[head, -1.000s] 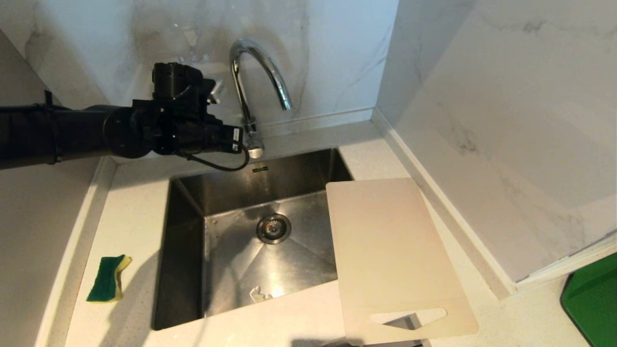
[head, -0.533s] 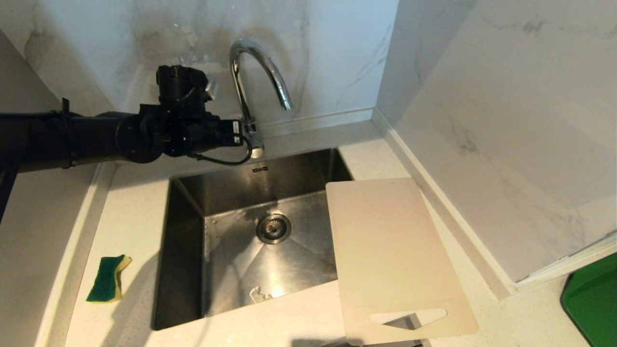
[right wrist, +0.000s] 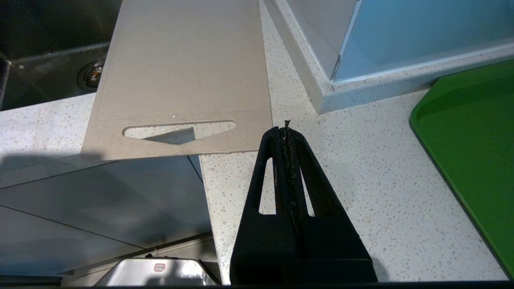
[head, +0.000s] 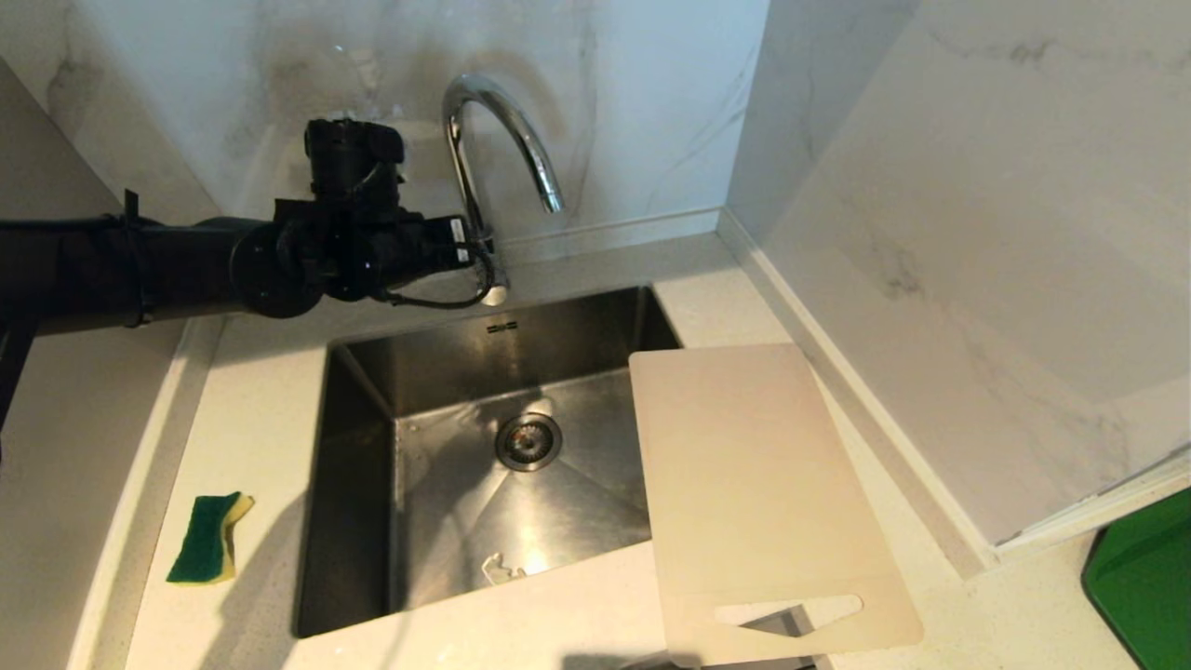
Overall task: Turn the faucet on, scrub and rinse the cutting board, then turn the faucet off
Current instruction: Turn on the tap
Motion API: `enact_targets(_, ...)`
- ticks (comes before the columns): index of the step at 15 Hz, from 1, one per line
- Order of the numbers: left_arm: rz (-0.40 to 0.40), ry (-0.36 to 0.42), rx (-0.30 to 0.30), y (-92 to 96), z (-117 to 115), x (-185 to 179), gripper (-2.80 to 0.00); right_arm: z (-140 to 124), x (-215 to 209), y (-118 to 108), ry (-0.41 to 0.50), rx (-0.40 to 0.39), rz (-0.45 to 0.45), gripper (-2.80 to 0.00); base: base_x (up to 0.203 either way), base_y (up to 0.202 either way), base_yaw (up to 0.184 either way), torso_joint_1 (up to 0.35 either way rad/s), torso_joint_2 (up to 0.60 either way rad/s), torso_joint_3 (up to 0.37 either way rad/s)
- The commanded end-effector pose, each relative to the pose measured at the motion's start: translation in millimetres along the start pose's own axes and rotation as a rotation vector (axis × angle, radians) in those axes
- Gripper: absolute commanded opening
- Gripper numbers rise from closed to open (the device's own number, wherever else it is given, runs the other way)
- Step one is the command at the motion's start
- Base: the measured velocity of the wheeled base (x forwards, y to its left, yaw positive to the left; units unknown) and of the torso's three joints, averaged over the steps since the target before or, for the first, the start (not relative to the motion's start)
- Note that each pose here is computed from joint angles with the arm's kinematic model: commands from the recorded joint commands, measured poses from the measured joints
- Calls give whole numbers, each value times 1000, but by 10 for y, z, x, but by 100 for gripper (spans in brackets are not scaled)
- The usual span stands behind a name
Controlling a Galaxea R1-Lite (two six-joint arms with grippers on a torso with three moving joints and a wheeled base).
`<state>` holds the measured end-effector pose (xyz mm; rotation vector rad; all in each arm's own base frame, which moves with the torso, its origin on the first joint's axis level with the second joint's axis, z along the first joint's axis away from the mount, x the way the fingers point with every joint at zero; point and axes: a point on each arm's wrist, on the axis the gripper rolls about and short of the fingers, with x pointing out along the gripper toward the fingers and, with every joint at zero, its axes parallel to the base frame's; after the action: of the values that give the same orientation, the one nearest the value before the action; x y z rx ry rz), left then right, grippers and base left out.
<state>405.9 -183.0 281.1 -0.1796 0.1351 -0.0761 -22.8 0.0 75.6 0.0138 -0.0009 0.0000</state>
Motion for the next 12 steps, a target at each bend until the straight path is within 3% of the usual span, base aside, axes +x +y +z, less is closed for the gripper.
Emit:
enact_targets(1,1,-36,-13,-69,55,-67,-280,1,0,0,-1,0,0,-280,0,0,0,0,0,0)
enact_targets(3,45,-5,12,-90,-21,-69,-280,1,0,0,-1,0,0,-280,0,0,0,0,0,0)
enact_targets(12,95,43,30,-85,-68,-85,-280,1,0,0,-1,0,0,-280,0,0,0,0,0,0)
